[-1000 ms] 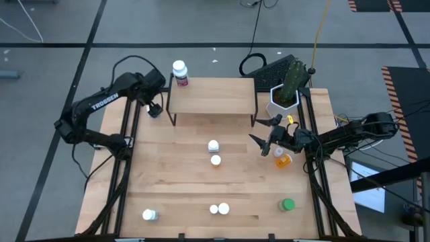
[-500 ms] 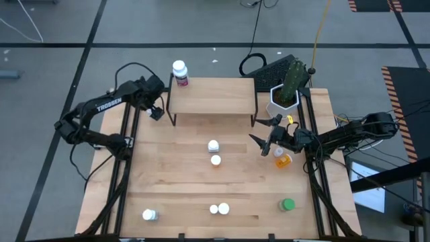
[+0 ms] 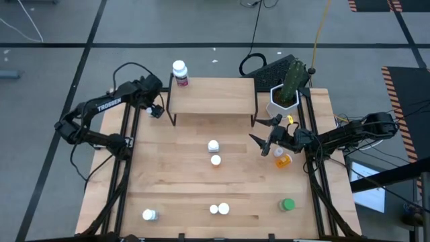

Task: Pick and place medicine bottles onto shelf by color
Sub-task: Put the top white blue pill bottle on the shelf

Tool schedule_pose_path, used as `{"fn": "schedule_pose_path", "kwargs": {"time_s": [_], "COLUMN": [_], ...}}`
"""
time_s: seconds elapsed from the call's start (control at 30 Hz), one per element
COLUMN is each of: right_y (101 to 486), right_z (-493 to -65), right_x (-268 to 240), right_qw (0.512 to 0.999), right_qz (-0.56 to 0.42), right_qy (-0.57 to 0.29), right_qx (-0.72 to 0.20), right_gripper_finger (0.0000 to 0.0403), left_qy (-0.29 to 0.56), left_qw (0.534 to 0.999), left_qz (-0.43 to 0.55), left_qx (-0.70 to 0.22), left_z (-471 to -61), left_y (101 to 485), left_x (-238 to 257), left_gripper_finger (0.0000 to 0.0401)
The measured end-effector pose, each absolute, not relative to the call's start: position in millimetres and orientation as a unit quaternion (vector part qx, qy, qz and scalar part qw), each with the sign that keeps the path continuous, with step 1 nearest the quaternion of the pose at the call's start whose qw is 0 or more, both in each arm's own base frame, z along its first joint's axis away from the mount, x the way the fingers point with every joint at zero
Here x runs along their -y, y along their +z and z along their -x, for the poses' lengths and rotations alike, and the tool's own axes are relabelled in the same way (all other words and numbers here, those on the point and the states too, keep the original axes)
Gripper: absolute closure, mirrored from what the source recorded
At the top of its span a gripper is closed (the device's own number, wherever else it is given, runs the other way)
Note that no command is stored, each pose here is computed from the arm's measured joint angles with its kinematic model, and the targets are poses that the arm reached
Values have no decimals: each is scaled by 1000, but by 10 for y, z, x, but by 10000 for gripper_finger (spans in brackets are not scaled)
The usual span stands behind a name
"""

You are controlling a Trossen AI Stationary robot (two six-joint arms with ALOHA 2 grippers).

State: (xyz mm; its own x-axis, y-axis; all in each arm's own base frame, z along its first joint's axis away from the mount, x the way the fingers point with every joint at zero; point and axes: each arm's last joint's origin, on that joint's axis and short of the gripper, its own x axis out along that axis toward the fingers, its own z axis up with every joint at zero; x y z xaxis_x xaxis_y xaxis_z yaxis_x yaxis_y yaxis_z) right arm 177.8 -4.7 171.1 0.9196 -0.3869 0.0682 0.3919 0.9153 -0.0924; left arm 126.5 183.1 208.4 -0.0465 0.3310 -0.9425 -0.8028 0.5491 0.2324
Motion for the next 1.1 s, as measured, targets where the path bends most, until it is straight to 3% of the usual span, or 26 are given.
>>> {"fn": "schedule_pose_path", "kwargs": {"time_s": [0.27, 0.4, 0.77, 1.1], "right_y": [1711, 1711, 1711, 1735], "right_z": [-1778, -1778, -1778, -1776], "right_x": [47, 47, 47, 47], "right_qw": [978, 978, 978, 978], "right_qz": [52, 52, 52, 48], "right_qy": [-199, -199, -199, -200], "right_qx": [24, 24, 25, 37], "right_gripper_finger": [78, 78, 78, 78], "left_qy": [401, 396, 373, 381], "left_qw": [671, 675, 674, 653], "left_qz": [202, 201, 197, 227], "left_qx": [-590, -589, -606, -613], "left_z": [-1257, -1262, -1223, -1220], "left_y": [2080, 2080, 1951, 2073], "left_x": [-1827, -1829, -1768, -1762], "left_gripper_finger": [143, 178, 194, 225]}}
